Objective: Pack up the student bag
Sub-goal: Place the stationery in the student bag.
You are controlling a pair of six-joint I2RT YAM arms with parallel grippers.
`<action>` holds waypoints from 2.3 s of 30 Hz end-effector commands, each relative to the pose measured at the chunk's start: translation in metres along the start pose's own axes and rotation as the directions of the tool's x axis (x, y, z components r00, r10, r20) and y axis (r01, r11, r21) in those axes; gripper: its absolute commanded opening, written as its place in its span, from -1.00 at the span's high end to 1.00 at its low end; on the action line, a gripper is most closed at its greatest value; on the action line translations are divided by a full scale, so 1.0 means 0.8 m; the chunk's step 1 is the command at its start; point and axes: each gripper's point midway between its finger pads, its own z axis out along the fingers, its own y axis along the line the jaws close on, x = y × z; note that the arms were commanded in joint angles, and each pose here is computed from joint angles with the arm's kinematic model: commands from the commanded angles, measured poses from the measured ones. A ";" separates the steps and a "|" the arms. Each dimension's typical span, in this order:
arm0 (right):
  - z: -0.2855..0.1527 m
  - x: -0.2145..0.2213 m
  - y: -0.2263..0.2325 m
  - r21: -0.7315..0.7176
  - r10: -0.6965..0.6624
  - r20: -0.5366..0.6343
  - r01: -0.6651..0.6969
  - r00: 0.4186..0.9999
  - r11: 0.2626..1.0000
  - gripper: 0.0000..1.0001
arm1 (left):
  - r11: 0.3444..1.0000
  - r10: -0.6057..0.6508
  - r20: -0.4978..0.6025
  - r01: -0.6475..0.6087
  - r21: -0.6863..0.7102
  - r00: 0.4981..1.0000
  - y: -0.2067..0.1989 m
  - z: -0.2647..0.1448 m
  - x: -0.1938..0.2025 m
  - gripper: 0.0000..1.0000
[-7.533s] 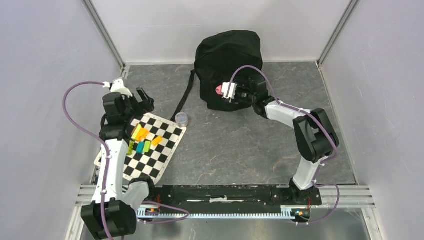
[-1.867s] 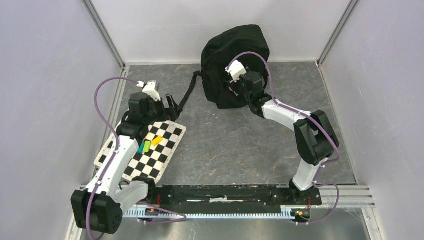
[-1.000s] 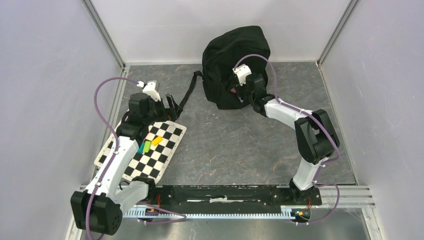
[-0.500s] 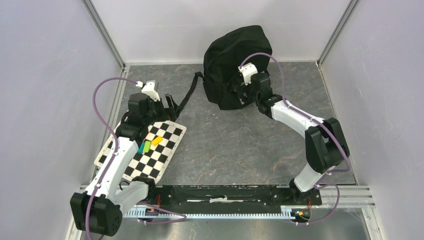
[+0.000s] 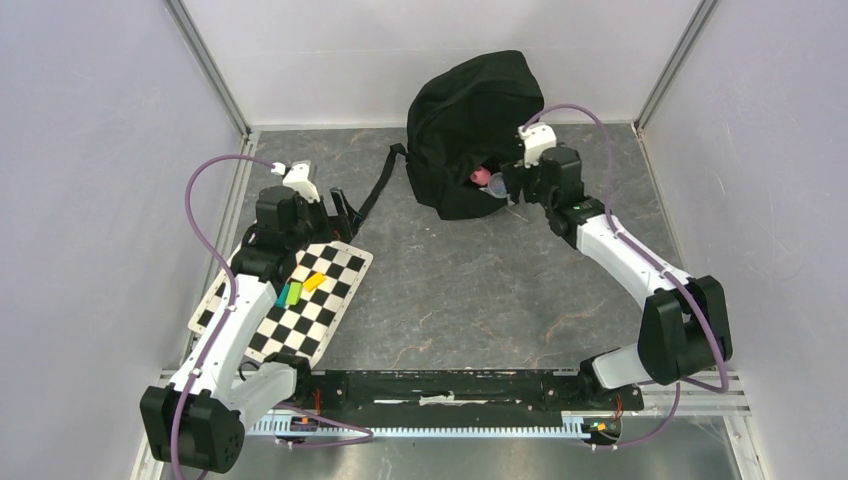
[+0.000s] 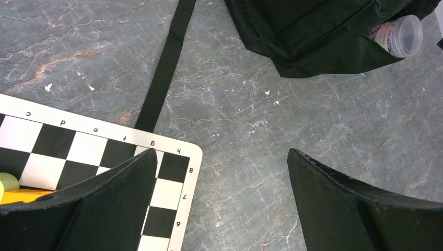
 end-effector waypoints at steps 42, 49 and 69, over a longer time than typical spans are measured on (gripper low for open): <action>0.012 0.007 0.035 -0.109 0.339 0.143 -0.326 0.930 0.939 -0.26 | 0.999 0.032 0.036 -0.032 0.009 0.999 -0.005 -0.007 -0.012 -0.99; 0.021 0.025 0.047 -0.130 0.354 0.103 -0.341 0.929 0.931 0.11 | 0.999 0.036 0.045 -0.037 0.008 0.998 -0.006 -0.009 -0.014 -0.99; 0.070 -0.011 0.164 -0.419 0.489 0.077 -0.417 0.869 0.807 0.02 | 0.999 0.033 0.038 -0.033 -0.001 0.999 -0.003 -0.007 -0.012 -0.99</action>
